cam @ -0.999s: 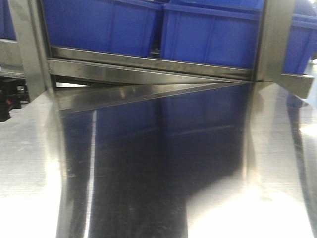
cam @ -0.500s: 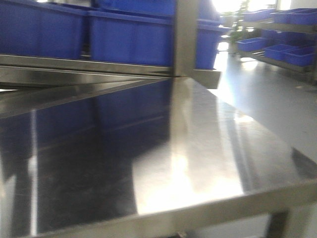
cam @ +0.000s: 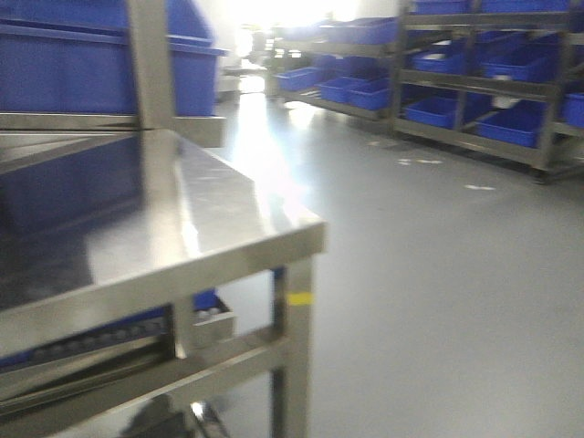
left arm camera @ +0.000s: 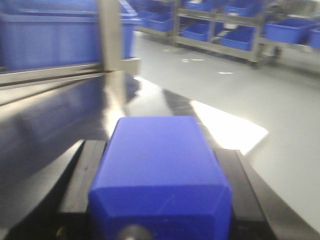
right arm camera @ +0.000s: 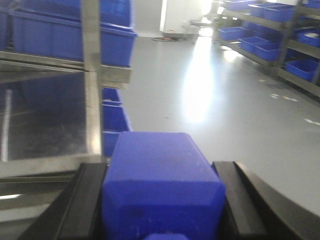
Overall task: Pick and sort blue part to right shelf
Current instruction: 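Drive the base away from the table holding both blocks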
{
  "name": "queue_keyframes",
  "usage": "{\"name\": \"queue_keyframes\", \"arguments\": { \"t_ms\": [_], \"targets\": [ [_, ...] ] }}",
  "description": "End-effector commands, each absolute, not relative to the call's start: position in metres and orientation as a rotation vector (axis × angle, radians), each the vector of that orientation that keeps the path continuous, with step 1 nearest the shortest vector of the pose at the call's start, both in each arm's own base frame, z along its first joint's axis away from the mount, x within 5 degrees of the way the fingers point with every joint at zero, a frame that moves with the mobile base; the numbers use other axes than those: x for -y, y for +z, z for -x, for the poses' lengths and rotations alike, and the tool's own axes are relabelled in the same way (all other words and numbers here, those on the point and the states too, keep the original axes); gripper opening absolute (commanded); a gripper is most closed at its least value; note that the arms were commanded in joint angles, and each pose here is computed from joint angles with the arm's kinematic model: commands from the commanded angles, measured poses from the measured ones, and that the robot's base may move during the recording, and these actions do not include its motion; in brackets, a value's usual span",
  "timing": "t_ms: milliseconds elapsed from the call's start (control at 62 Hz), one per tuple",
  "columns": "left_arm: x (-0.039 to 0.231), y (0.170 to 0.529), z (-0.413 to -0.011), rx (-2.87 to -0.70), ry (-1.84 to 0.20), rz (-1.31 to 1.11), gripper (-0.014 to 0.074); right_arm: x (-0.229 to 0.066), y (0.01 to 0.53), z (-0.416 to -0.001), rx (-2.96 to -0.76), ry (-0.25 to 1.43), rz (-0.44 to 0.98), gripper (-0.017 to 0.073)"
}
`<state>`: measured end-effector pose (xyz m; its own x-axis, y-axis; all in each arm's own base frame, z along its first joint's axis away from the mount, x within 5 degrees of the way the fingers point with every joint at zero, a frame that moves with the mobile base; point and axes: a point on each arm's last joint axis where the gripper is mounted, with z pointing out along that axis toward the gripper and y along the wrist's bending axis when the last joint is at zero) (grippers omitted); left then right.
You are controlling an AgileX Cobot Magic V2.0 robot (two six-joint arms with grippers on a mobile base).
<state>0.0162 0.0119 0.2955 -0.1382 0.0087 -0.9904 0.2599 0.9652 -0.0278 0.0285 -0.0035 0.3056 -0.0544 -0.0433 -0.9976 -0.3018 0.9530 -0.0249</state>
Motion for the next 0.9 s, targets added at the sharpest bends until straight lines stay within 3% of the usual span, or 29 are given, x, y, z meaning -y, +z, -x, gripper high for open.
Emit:
{"name": "queue_keyframes", "arguments": {
  "t_ms": [0, 887],
  "targets": [
    [-0.0129, 0.3118, -0.0107, -1.571, -0.246, -0.200, 0.0332, 0.0024, 0.3234, -0.0272, -1.501, 0.215, 0.287, 0.0253],
    [-0.0129, 0.3118, -0.0107, -1.571, -0.246, -0.200, 0.0332, 0.0024, 0.3234, -0.0272, -1.501, 0.215, 0.287, 0.0253]
  ]
}}
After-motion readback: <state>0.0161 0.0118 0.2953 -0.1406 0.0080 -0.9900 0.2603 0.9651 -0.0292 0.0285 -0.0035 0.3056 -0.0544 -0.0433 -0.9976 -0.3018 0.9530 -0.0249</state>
